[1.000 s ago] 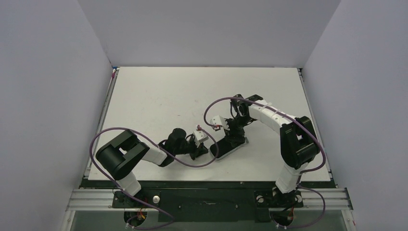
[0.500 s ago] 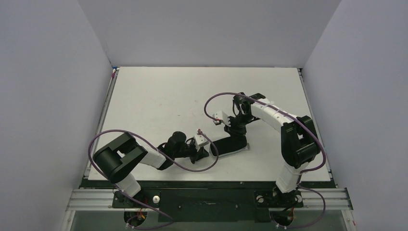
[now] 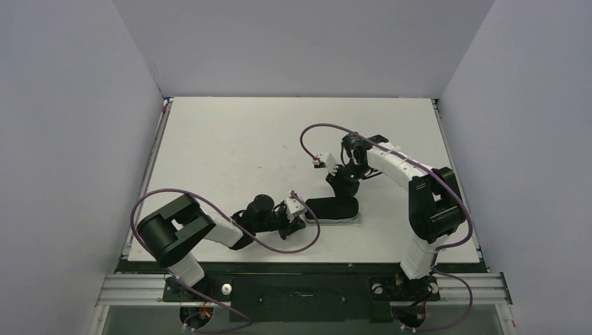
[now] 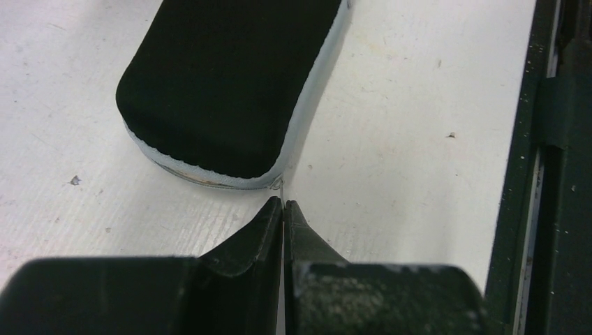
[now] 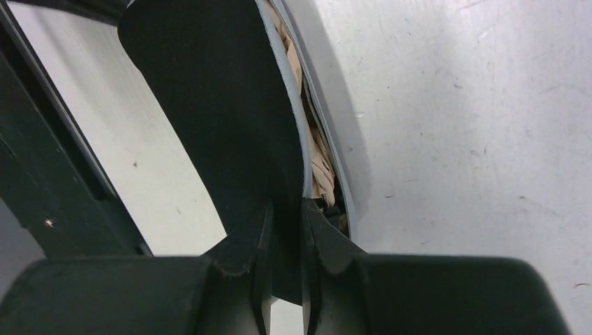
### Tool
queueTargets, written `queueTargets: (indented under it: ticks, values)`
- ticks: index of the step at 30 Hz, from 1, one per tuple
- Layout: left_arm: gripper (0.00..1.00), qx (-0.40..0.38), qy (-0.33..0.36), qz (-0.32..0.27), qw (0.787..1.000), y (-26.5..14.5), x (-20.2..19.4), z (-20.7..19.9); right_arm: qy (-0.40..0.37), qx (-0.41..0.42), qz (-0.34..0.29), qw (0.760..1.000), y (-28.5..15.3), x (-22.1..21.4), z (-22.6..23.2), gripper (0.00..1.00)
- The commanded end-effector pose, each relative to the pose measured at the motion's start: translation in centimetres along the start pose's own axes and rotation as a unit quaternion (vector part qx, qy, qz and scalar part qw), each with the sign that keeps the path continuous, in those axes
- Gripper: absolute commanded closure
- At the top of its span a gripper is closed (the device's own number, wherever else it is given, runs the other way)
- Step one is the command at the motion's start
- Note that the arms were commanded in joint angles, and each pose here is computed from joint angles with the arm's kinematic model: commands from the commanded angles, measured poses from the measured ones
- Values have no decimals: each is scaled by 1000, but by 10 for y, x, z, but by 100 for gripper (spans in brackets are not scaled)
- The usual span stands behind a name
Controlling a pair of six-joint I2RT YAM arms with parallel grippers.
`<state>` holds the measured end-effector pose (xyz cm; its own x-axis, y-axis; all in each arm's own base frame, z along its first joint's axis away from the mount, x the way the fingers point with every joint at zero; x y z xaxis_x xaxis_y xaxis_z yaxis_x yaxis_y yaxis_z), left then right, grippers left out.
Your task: Open the umbrella
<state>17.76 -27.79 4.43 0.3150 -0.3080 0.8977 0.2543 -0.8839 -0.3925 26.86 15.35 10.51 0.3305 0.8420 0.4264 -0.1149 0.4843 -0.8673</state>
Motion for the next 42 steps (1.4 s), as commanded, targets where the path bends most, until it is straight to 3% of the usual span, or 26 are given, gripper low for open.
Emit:
queueTargets:
  ticks: [1, 5, 15, 24, 32, 35, 39, 42]
  values:
    - [100, -6, 6, -26, 1000, 5, 14, -8, 94, -71, -35, 992, 11, 7, -26, 100]
    - [100, 0, 9, -24, 1000, 15, 15, -8, 170, -84, -73, 979, 18, 13, -23, 100]
    - [100, -9, -4, -40, 999, 49, 31, -17, 266, -110, -140, 947, 28, 23, -18, 100]
    - [99, -19, -3, -44, 999, 54, 41, -22, 225, -109, -143, 957, 14, 28, -9, 100]
    - [43, -22, -39, -49, 998, 7, 57, -17, 163, -97, -125, 974, -1, 24, -5, 100]
    - [34, -12, -68, -57, 996, -7, 66, -8, 139, -97, -113, 979, -4, 24, -6, 97]
    - [18, -4, -87, -71, 994, -33, 84, -2, 108, -92, -108, 984, -15, 30, -5, 82]
    - [15, 24, -102, -66, 992, -52, 85, 6, 90, -72, -110, 987, -26, 38, 4, 75]
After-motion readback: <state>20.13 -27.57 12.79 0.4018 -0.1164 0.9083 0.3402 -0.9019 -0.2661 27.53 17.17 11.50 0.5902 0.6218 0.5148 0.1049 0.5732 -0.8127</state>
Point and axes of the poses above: each gripper's point midway between its finger pads, its own y axis out along the fingers, its own z axis along the line the jaws close on, x = y × z, the point moved 5 cm from there along -y, back along the fingers, and after that the axes turned 4 degrees about -y, right-handed, at the moved point
